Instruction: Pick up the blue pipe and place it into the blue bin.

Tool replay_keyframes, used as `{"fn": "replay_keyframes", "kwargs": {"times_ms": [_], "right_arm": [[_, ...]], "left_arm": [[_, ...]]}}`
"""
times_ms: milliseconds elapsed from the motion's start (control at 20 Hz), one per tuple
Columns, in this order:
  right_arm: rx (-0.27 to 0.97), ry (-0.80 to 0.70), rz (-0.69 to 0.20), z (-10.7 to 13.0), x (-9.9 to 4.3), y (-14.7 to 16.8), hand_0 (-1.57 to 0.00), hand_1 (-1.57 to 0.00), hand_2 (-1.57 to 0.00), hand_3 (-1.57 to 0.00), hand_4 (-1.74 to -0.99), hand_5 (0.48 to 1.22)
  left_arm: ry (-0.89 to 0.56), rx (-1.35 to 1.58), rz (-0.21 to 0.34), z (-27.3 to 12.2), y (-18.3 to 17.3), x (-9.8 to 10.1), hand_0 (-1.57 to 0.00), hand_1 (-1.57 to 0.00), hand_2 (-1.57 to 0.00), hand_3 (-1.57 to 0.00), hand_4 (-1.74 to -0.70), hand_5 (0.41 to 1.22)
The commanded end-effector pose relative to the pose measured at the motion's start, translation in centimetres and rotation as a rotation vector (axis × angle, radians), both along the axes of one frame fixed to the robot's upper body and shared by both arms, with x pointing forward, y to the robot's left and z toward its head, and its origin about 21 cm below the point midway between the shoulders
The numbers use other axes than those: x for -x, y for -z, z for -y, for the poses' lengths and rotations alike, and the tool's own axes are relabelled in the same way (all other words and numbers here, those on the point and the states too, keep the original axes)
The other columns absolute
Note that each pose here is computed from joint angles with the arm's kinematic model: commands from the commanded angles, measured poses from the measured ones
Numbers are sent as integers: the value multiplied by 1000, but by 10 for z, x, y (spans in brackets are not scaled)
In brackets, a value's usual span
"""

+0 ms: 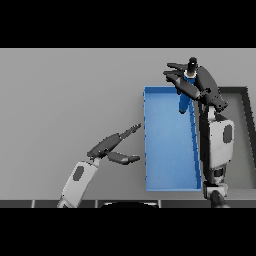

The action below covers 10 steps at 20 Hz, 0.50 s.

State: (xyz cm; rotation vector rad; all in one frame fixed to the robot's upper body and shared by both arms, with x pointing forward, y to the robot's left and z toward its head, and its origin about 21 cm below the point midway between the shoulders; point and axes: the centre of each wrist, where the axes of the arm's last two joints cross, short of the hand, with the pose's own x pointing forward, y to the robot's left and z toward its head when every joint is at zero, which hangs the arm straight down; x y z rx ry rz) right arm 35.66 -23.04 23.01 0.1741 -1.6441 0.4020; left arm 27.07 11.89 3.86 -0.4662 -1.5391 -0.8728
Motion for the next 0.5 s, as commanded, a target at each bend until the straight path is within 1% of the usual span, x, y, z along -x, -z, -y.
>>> {"fn": "replay_keyframes", "kwargs": {"times_ms": [0, 100, 200, 300, 400, 450], "right_arm": [[14, 20, -34, 4, 3, 13, -1571, -1571, -1571, -1571, -1500, 1221], [42, 79, -104, 10, 5, 36, -1571, -1571, -1571, -1571, -1500, 1221], [56, 138, -177, 17, 7, 56, -1571, -1571, -1571, -1571, -1500, 1221], [70, 197, -244, 23, 8, 73, -1571, -1571, -1571, -1571, -1500, 1221], [67, 229, -312, 23, 6, 87, -1571, -1571, -1571, -1571, -1498, 1221], [65, 232, -353, 24, 11, 97, -1571, -1571, -1571, -1571, -1498, 1221]], "left_arm": [[-3, -1, 7, -4, 1, 0, 1, 1, 1, 1, -935, 460], [-5, 1, 18, -2, -3, -1, 1, 1, 1, 1, -929, 462], [-16, -16, 18, 3, -3, -3, 1, 1, 1, 1, -927, 464], [-14, -8, 30, -3, -1, -3, 1, 1, 1, 1, -928, 466], [-19, -9, 35, -3, -3, -2, 1, 1, 1, 1, -928, 470], [-14, -3, 39, -3, -3, 0, 1, 1, 1, 1, -925, 474]]}}
